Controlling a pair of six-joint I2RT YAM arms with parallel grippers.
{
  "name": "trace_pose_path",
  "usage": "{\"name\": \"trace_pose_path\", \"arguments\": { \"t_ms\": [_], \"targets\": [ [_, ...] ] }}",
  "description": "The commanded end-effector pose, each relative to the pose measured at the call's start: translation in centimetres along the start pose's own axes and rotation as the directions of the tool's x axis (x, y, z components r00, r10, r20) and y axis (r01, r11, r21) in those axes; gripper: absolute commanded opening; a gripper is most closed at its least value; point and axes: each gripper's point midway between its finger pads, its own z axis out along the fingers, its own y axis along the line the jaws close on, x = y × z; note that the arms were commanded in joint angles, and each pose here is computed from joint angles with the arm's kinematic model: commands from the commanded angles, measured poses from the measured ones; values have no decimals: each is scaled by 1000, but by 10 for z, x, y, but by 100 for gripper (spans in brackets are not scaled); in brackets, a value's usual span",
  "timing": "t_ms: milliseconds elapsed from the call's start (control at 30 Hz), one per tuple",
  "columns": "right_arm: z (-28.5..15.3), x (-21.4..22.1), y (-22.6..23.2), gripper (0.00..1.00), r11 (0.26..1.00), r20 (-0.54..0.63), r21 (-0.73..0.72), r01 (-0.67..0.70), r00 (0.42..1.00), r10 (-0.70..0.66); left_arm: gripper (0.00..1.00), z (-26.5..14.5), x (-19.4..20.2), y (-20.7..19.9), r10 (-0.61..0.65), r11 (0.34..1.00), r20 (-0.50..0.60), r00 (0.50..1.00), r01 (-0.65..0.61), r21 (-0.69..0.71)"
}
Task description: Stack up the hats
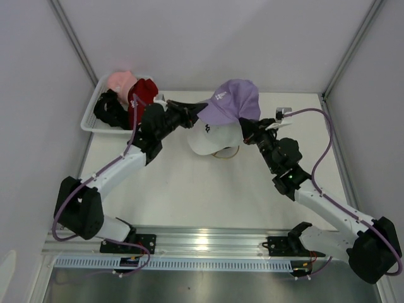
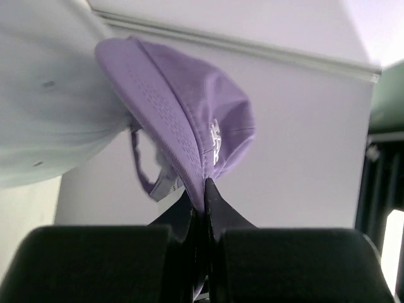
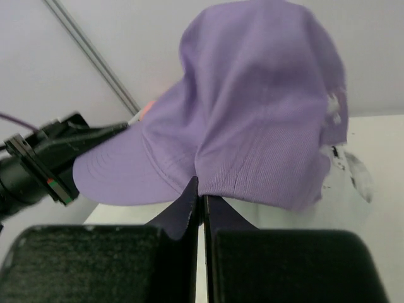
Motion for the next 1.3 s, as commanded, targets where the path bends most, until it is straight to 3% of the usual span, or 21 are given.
{"name": "trace_pose_path", "arguments": {
  "t_ms": [0, 67, 167, 233, 300, 333, 400, 467, 533, 733, 1000, 1100, 1267],
  "targets": [
    [-15, 1, -22, 0, 993, -38, 75, 96, 995, -94, 1, 7, 0, -76, 299, 936, 22, 954, -297, 188],
    [-23, 2, -32, 4, 989, -60, 111, 94, 994, -88, 1, 15, 4, -87, 372, 906, 5, 928, -364, 217],
    [-32, 1, -40, 22, 989, -90, 120, 83, 993, -72, 1, 13, 7, -95, 458, 862, 2, 889, -444, 246],
    [-40, 4, -46, 30, 988, -140, 133, 80, 988, -61, 1, 7, -2, -79, 509, 838, 16, 860, -500, 220],
    [-51, 10, -41, 55, 991, -204, 109, 84, 977, -61, 1, -8, -7, -80, 585, 785, 39, 810, -578, 225],
    [-53, 8, -34, 74, 994, -225, 76, 76, 973, -57, 1, -11, -15, -58, 596, 785, 33, 802, -591, 183],
    [-63, 9, -30, 84, 996, -271, 55, 72, 961, -54, 1, -17, -22, -54, 649, 741, 57, 759, -647, 180],
    [-74, 7, -22, 93, 998, -306, 32, 58, 951, -46, 1, -16, -24, -39, 656, 737, 15, 755, -645, 203],
    [-78, 1, -19, 96, 998, -301, 35, 45, 953, -32, 1, -5, -26, -17, 628, 766, -41, 777, -608, 209],
    [-84, -24, -33, 100, 988, -232, 140, 68, 972, -34, 1, 3, -4, -13, 562, 807, -132, 817, -506, 305],
    [-82, -30, -39, 100, 982, -214, 172, 74, 976, -36, 1, -8, 41, -70, 495, 806, -209, 843, -357, 471],
    [-81, -30, -39, 100, 982, -212, 179, 68, 977, -29, 1, -6, 56, -76, 492, 813, -235, 838, -346, 468],
    [-85, -36, -43, 99, 976, -188, 204, 71, 982, -32, 1, 0, 52, -50, 411, 866, -266, 872, -282, 414]
  ]
}}
